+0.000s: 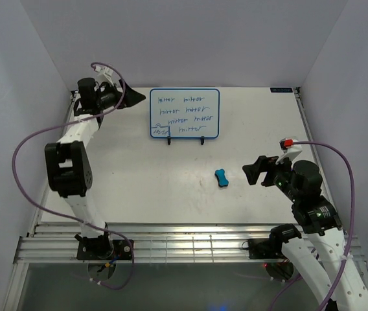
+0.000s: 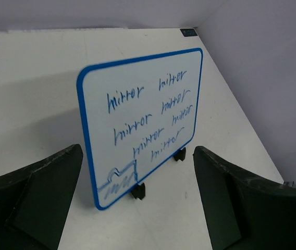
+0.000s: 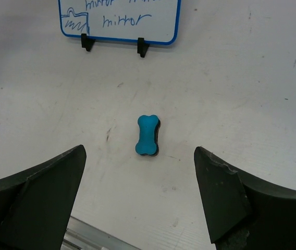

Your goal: Erase the whiteboard

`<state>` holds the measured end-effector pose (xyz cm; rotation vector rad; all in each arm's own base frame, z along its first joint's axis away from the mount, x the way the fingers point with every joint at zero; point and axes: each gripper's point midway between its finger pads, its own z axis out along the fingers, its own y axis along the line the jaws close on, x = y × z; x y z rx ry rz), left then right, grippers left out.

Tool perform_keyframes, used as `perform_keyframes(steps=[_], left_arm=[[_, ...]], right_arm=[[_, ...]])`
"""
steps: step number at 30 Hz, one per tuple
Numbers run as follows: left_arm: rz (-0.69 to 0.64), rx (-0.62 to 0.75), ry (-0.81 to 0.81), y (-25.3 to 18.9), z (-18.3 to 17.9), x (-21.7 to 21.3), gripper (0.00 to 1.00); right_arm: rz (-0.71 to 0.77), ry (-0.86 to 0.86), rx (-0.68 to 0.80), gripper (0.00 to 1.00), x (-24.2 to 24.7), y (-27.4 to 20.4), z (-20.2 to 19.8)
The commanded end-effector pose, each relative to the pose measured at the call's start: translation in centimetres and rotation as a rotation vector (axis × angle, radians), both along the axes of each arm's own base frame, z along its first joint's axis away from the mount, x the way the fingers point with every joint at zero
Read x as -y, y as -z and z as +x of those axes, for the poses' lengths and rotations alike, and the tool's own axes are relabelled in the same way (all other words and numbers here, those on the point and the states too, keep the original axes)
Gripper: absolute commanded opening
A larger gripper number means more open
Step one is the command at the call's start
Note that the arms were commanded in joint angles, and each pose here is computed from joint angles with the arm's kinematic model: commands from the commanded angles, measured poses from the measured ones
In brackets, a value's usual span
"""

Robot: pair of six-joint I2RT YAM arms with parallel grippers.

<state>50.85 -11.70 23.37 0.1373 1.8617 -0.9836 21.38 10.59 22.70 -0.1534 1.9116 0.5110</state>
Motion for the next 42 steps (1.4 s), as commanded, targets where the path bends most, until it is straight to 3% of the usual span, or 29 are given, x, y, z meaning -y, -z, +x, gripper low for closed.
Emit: perform_keyframes(steps=[1,2,4,10,26,33,36,42], left_arm=[[-0.060,0.101,0.316,-0.4,1.0,1.4,0.98],[-0.068,0.136,0.336,-1.6,2.5,0.7,0.98],[-0.121,0.054,0.408,2.2,3.5,1.0,0.98],[-0.156,0.023,0.496,5.9,4.4,2.0,0.98],[-0.204,-0.026,0.494,10.1,6.6,4.4,0.98],[-0.245,-0.029,0.537,10.2,6.2,5.1,0.82],[-0.258,-0.022,0.550,10.2,6.0,5.2,0.67],[-0.275,-0.025,0.564,10.3,5.6,5.2,0.66]], right_arm=[[0.037,-0.084,0.027,0.90,-1.3,-1.0,-1.0],[0.038,-0.086,0.034,0.90,-1.3,-1.1,-1.2],[0.032,-0.090,0.039,0.90,-1.2,-1.1,-1.3],[0.021,-0.085,0.050,0.90,-1.0,-1.9,-1.2],[-0.009,-0.050,0.000,0.90,-0.5,-1.0,-0.8],[-0.015,-0.061,0.002,0.90,-0.6,-0.8,-0.8],[-0.015,-0.071,-0.004,0.90,-0.8,-0.6,-0.8],[-0.015,-0.081,-0.011,0.91,-0.9,-0.5,-0.9]])
